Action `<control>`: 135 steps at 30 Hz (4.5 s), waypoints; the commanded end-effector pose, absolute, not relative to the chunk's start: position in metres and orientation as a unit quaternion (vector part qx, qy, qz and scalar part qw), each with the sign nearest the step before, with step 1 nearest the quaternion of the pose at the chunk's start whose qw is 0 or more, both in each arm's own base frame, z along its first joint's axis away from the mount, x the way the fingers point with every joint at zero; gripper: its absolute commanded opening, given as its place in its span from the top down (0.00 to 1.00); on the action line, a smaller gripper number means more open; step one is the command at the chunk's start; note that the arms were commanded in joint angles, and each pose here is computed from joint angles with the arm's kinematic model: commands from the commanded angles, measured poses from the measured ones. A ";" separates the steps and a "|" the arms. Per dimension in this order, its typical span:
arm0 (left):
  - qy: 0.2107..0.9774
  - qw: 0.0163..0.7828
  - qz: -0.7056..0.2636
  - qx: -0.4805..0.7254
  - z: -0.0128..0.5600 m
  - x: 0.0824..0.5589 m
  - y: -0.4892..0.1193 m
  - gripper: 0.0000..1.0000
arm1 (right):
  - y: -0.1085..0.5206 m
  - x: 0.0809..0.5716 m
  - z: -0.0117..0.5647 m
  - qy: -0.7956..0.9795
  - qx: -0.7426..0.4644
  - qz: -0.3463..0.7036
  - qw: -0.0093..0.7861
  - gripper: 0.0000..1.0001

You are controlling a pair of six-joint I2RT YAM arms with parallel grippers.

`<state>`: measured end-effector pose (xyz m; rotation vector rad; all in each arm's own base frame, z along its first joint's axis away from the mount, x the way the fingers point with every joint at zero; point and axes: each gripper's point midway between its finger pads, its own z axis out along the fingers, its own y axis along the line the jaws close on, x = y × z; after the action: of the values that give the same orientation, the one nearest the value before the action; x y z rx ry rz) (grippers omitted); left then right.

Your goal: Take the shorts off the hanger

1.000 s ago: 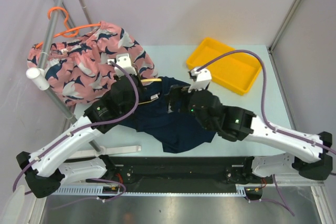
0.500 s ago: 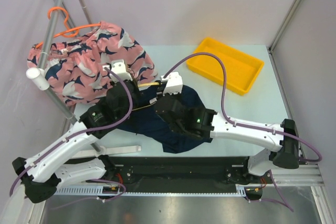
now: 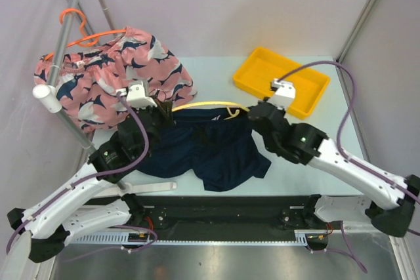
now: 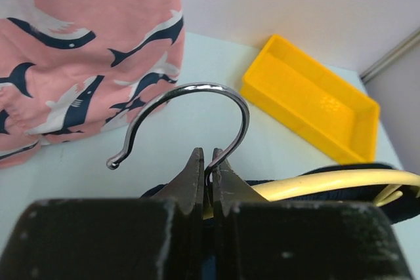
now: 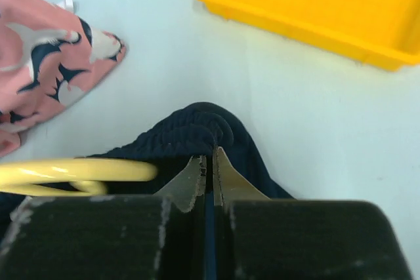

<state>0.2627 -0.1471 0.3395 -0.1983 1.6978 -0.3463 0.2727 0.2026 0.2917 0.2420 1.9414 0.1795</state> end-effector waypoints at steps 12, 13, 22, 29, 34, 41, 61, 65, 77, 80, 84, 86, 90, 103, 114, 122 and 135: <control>0.680 0.604 -0.384 -0.160 0.409 0.240 -0.182 1.00 | 0.277 0.191 0.237 0.823 -0.047 0.339 0.453 1.00; 0.674 0.594 -0.405 -0.169 0.412 0.239 -0.187 1.00 | 0.289 0.185 0.239 0.816 -0.053 0.358 0.451 1.00; 0.600 0.470 -0.613 -0.209 0.448 0.208 -0.223 1.00 | 0.302 0.193 0.226 0.823 0.011 0.371 0.430 1.00; 0.605 0.475 -0.595 -0.233 0.439 0.208 -0.209 1.00 | 0.269 0.195 0.253 0.796 0.055 0.377 0.470 1.00; 0.600 0.473 -0.612 -0.205 0.449 0.201 -0.215 1.00 | 0.257 0.199 0.250 0.799 0.063 0.370 0.470 1.00; 0.619 0.486 -0.606 -0.113 0.466 0.177 -0.219 1.00 | 0.236 0.217 0.271 0.777 0.072 0.370 0.505 1.00; 0.641 0.536 -0.545 -0.076 0.446 0.142 -0.163 1.00 | 0.060 0.254 0.330 0.758 0.153 0.144 0.617 1.00; 0.640 0.535 -0.547 -0.070 0.446 0.138 -0.162 1.00 | 0.107 0.268 0.315 0.787 0.122 0.218 0.565 1.00; 0.614 0.566 -0.543 -0.092 0.467 0.124 -0.128 0.99 | 0.400 0.211 0.241 0.807 -0.054 0.466 0.359 1.00; 0.613 0.568 -0.542 -0.092 0.469 0.122 -0.125 1.00 | 0.438 0.194 0.219 0.803 -0.069 0.514 0.292 0.99; 0.618 0.566 -0.538 -0.092 0.466 0.122 -0.124 1.00 | 0.440 0.185 0.186 0.826 -0.096 0.495 0.250 0.68; 0.618 0.568 -0.535 -0.094 0.464 0.121 -0.121 1.00 | 0.431 0.184 0.176 0.839 -0.107 0.470 0.251 0.49; 0.617 0.574 -0.531 -0.095 0.462 0.121 -0.118 1.00 | 0.378 0.180 0.146 0.895 -0.113 0.346 0.257 0.29; 0.625 0.563 -0.535 -0.079 0.450 0.127 -0.135 1.00 | 0.157 0.173 0.138 0.933 0.130 0.078 0.326 0.01; 0.634 0.551 -0.536 -0.078 0.441 0.131 -0.143 1.00 | 0.143 0.163 0.124 0.877 0.241 0.299 0.290 0.00; 0.638 0.539 -0.544 -0.075 0.438 0.130 -0.149 1.00 | 0.200 0.161 0.093 0.843 0.215 0.433 0.236 0.00; 0.639 0.533 -0.550 -0.074 0.438 0.128 -0.152 1.00 | 0.271 0.197 0.080 0.847 0.155 0.399 0.314 0.00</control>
<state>0.1305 -0.1462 0.4203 -0.1760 1.5765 -1.2431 0.1540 0.2439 0.0516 0.4364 2.4008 1.0826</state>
